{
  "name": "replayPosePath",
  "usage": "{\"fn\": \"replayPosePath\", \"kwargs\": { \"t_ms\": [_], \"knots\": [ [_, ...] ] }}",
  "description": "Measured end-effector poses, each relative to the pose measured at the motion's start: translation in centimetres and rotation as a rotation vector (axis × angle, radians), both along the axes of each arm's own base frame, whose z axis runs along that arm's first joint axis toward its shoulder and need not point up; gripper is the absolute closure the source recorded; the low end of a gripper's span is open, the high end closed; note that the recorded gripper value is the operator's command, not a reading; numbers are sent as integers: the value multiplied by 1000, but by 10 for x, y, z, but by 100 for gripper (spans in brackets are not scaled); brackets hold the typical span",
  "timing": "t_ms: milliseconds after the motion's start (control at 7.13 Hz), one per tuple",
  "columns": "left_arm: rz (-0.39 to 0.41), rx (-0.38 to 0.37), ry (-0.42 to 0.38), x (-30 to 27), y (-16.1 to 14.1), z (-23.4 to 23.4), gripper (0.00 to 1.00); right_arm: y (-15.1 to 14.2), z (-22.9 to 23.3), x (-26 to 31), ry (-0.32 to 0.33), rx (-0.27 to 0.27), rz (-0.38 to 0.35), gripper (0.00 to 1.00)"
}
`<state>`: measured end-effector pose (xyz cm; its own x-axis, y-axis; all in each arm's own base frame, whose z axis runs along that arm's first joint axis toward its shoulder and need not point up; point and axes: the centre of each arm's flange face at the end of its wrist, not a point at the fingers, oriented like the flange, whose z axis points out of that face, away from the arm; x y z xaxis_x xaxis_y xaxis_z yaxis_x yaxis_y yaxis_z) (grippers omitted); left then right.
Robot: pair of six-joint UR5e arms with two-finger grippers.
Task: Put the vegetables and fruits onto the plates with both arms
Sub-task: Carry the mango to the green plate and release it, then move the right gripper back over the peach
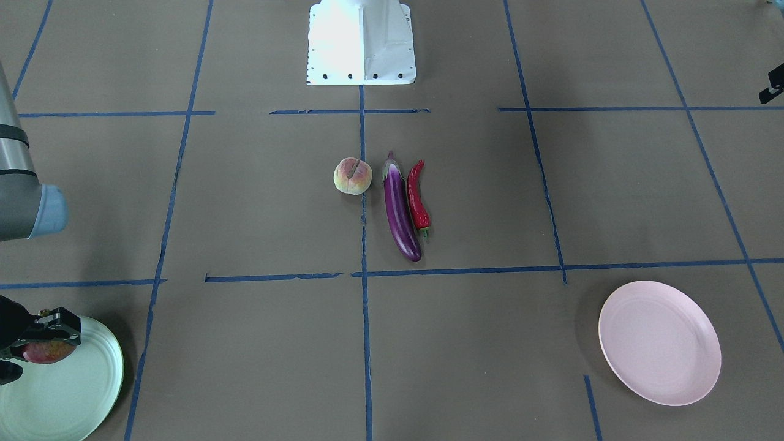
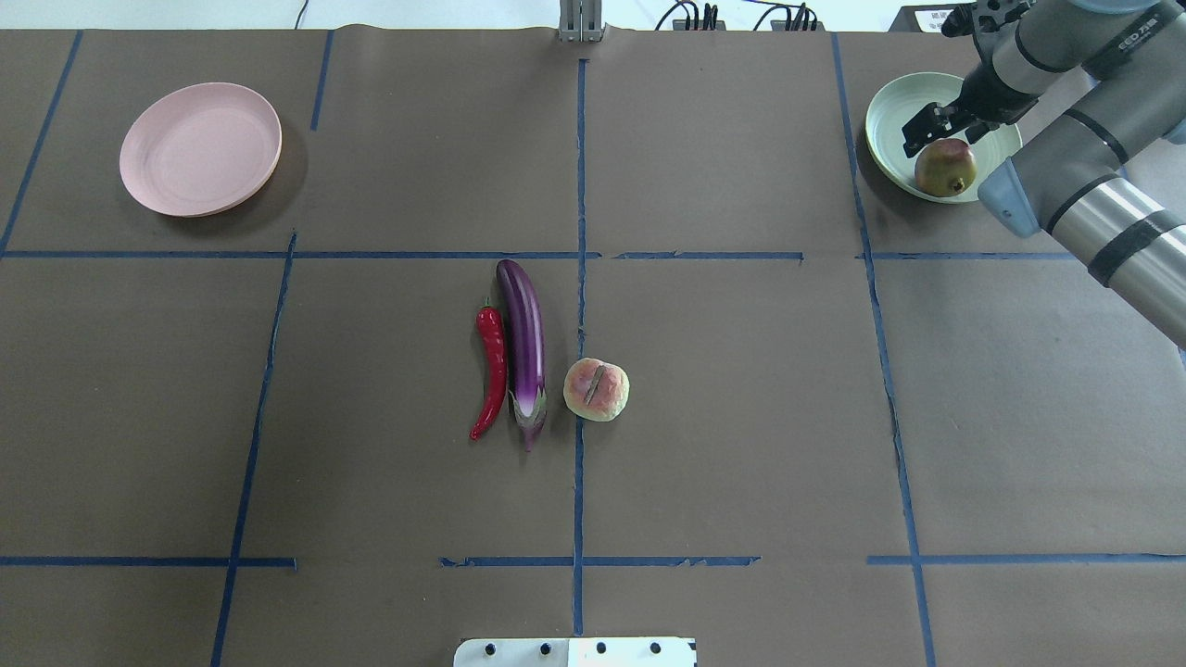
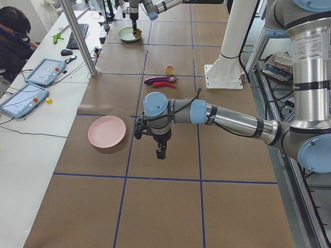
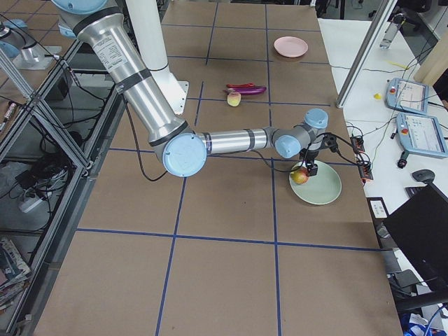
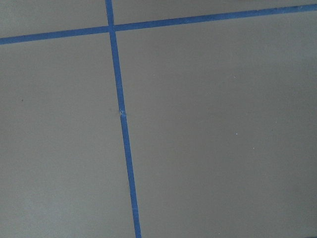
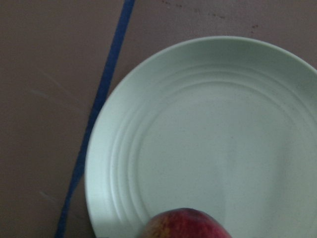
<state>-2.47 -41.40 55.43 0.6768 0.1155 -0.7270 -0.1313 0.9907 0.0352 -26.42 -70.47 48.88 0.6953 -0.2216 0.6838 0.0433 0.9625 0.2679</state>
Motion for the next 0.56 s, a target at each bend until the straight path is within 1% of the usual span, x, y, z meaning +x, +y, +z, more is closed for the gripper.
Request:
{"fn": "replayPosePath", "kwargs": {
  "t_ms": [280, 421, 561],
  "knots": [
    [0, 5, 1, 0, -2, -3, 0, 18, -51, -22, -58, -9, 36, 0],
    [-1, 12, 1, 0, -5, -6, 0, 36, -86, -40, -84, -34, 55, 0],
    [-2, 21, 2, 1, -9, -10, 0, 70, -129, -73, -95, -68, 75, 0]
  ]
}}
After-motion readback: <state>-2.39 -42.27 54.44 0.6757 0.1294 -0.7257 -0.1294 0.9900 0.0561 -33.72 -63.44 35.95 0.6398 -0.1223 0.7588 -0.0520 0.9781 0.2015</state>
